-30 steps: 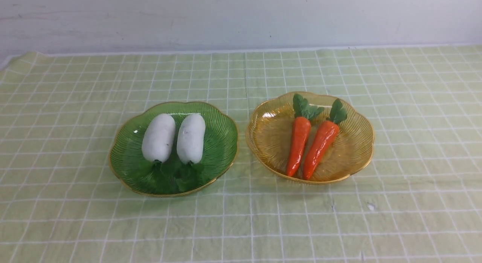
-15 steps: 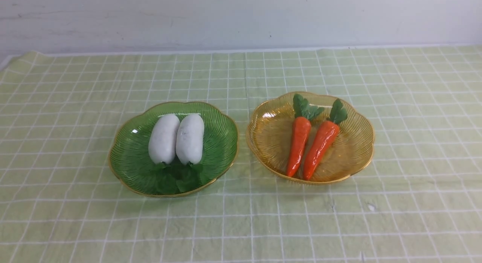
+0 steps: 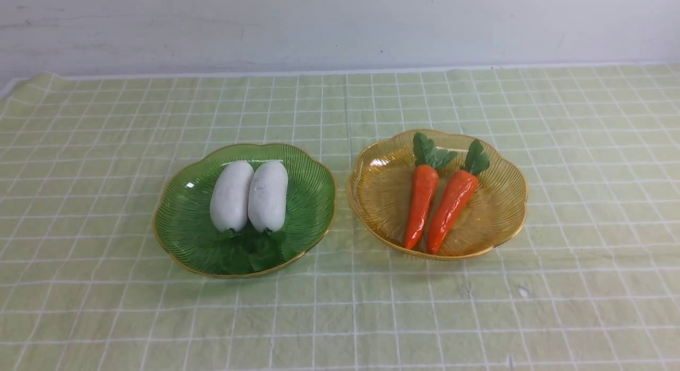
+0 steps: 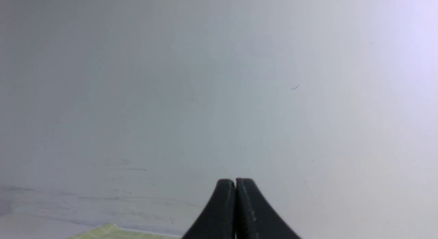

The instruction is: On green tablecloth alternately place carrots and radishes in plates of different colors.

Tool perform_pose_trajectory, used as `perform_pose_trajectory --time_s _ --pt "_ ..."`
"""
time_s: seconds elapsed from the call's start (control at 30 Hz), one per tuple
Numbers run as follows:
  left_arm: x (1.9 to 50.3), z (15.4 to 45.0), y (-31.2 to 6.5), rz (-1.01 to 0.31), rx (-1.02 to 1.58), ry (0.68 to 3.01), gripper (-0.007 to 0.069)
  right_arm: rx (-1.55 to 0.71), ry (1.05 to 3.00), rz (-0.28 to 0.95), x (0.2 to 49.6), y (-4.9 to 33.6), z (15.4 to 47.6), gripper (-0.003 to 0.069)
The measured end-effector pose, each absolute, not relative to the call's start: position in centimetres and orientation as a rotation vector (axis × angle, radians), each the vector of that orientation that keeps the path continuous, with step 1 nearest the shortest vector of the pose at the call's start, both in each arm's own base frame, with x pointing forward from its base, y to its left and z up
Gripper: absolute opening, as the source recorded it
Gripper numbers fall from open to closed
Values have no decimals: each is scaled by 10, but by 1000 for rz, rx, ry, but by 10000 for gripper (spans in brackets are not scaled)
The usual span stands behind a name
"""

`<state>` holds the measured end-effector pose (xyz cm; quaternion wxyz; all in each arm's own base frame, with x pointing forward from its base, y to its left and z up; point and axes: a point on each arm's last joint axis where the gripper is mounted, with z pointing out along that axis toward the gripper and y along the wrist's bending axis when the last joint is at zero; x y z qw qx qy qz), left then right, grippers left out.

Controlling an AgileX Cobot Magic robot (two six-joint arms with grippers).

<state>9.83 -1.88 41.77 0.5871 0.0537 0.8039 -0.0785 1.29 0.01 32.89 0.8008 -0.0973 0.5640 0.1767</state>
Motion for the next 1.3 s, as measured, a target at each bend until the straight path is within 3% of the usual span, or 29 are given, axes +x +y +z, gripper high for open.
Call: perform_pose_trajectory --time_s 0.37,0.8,1.13,1.3 --pt "73 327 -17 -267 51 1809 -8 -243 1248 297 18 0 319 -14" --pt "74 280 -19 -285 41 1959 -8 -243 1258 293 19 0 317 -14" --pt "69 259 -9 -38 194 1867 -8 -243 1258 293 19 0 317 -14" --pt "54 214 -2 56 141 1792 -8 -243 1259 293 19 0 317 -14"
